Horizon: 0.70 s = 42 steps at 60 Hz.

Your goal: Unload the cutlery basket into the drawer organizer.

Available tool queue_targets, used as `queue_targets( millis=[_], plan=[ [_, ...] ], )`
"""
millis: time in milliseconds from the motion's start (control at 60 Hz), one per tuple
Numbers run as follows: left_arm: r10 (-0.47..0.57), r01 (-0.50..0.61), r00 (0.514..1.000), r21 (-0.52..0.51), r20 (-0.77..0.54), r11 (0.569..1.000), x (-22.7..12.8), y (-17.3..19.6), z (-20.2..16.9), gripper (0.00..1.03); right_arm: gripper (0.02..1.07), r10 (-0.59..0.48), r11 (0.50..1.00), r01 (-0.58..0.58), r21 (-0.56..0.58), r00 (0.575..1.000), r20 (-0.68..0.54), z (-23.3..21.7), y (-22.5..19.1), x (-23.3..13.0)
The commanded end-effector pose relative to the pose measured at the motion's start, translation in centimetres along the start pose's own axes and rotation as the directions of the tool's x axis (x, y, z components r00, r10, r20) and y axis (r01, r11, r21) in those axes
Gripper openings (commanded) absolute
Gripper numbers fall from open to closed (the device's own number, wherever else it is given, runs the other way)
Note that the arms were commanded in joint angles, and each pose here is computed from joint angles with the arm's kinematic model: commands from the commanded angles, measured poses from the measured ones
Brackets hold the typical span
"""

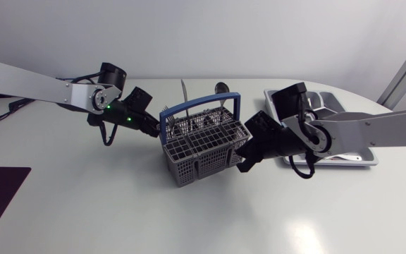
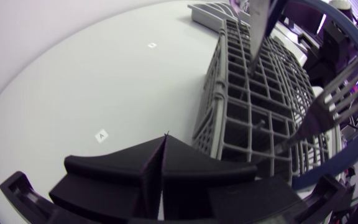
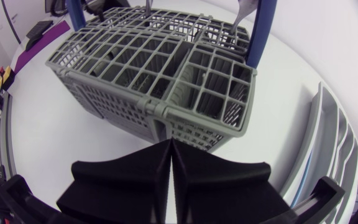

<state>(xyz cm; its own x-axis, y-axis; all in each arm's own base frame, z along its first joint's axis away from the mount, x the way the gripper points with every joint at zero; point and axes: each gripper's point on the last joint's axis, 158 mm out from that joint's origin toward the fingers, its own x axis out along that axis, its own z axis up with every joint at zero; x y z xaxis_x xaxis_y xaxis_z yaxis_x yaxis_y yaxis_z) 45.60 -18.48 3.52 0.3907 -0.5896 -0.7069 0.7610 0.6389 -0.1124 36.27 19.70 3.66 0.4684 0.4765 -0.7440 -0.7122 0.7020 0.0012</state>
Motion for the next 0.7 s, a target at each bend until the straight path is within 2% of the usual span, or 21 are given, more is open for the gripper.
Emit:
queue_targets(
  millis=[0,250,383,467,567,683],
  plan=[
    [-0.041,0.042,0.999,0.062,-0.021,0.997,-1.3,-2.8,-0.5,0.12,0.08,-0.016,1.0,0.016,0.014,0.999,0.031,1.7,-1.1,0.5],
    [-0.13,0.142,0.988,0.148,-0.087,0.979,-2.7,-9.9,-2.8,0.12,0.08,-0.007,1.0,0.006,0.017,0.998,0.054,4.9,-1.7,2.7],
    [-0.213,0.236,0.969,0.223,-0.124,0.946,-2.6,-15.9,-3.3,0.13,0.08,0.026,1.0,-0.025,-0.012,0.998,0.053,5.8,0.1,3.8],
    [-0.241,0.27,0.96,0.245,-0.143,0.931,-3.1,-18.1,-3.5,0.13,0.08,0.026,1.0,-0.025,-0.012,0.998,0.053,5.8,0.2,3.2],
    [-0.217,0.236,0.971,0.26,-0.1,0.936,-4.8,-17.6,-2.6,0.13,0.08,-0.013,1.0,0.012,0.009,0.998,0.069,5.6,-1.8,1.2],
    [-0.116,0.116,0.993,0.204,-0.01,0.972,-8.0,-11.8,-0.7,0.13,0.08,-0.035,0.999,0.031,0.044,0.995,0.091,4.5,-4.5,-2.8]
  ],
)
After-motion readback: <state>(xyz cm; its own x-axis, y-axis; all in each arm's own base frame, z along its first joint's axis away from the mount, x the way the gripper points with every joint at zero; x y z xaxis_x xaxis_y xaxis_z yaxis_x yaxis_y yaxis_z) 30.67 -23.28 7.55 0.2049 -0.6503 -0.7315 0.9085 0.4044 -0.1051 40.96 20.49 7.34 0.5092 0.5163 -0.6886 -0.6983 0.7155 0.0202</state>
